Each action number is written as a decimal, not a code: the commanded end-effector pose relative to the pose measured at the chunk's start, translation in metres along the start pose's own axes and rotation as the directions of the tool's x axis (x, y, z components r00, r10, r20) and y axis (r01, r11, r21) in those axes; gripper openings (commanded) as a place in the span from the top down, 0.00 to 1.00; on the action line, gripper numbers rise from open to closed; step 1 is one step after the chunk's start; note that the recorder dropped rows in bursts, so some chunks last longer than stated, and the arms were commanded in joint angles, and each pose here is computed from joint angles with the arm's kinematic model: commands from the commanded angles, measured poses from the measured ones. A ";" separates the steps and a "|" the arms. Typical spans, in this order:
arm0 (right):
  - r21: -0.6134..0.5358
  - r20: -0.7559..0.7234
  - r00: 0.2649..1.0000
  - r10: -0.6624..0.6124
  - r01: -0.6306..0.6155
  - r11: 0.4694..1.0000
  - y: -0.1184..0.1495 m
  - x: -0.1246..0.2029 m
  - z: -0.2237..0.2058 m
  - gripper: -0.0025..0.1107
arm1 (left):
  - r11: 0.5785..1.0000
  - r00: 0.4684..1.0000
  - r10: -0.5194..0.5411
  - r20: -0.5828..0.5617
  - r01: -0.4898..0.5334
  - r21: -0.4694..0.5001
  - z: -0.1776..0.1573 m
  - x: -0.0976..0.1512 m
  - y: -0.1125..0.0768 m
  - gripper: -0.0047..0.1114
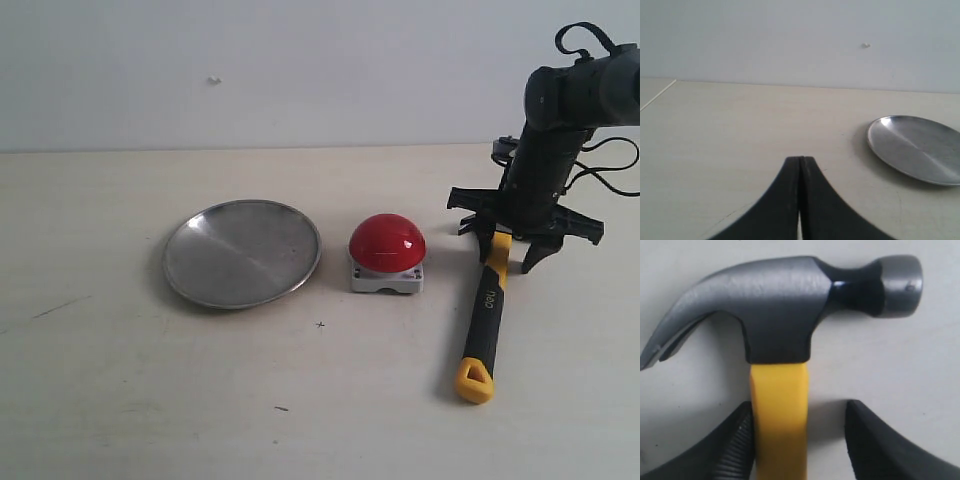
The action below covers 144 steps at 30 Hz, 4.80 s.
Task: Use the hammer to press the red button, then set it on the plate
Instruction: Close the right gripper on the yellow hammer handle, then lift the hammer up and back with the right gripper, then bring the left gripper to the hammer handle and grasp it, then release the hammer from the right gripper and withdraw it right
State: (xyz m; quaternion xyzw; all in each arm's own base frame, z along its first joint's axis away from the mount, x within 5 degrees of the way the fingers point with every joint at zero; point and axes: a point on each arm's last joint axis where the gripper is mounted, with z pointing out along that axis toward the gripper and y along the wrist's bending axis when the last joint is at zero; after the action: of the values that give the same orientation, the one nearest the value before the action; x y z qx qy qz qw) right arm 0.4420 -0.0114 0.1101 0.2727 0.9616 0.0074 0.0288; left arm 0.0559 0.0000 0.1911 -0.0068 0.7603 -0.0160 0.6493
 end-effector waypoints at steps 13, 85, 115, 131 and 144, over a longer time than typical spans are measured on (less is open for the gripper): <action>-0.030 0.060 0.997 -0.051 0.053 0.998 0.002 -0.007 0.003 0.98 | 1.000 1.000 0.005 0.003 -0.005 0.008 0.000 0.000 0.000 0.96; -0.320 0.773 0.614 -0.160 0.595 0.737 -0.023 0.160 -0.217 0.98 | 0.811 0.752 -0.584 0.307 0.526 0.256 -0.008 -0.036 -0.003 0.96; -0.343 0.820 0.560 -0.120 0.648 0.680 0.002 0.178 -0.225 0.98 | 0.294 0.914 0.053 -0.403 0.371 0.881 0.201 -0.050 -0.310 0.39; -0.365 0.804 0.584 -0.114 0.636 0.680 0.002 0.179 -0.224 0.98 | 0.434 0.889 0.064 -0.453 0.385 0.815 0.205 -0.048 -0.318 0.96; -0.326 0.728 0.619 -0.294 0.690 0.646 0.000 0.191 -0.212 0.51 | 0.491 0.900 0.031 -0.434 0.365 0.791 0.225 -0.055 -0.298 0.96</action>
State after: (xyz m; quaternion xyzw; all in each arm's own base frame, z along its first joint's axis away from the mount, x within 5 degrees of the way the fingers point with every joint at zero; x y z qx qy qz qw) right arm 0.2722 0.0882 0.3116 -0.0329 0.8735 0.2048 0.4404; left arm 0.2691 -0.3104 0.2121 0.2802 0.7555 -0.4562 0.3775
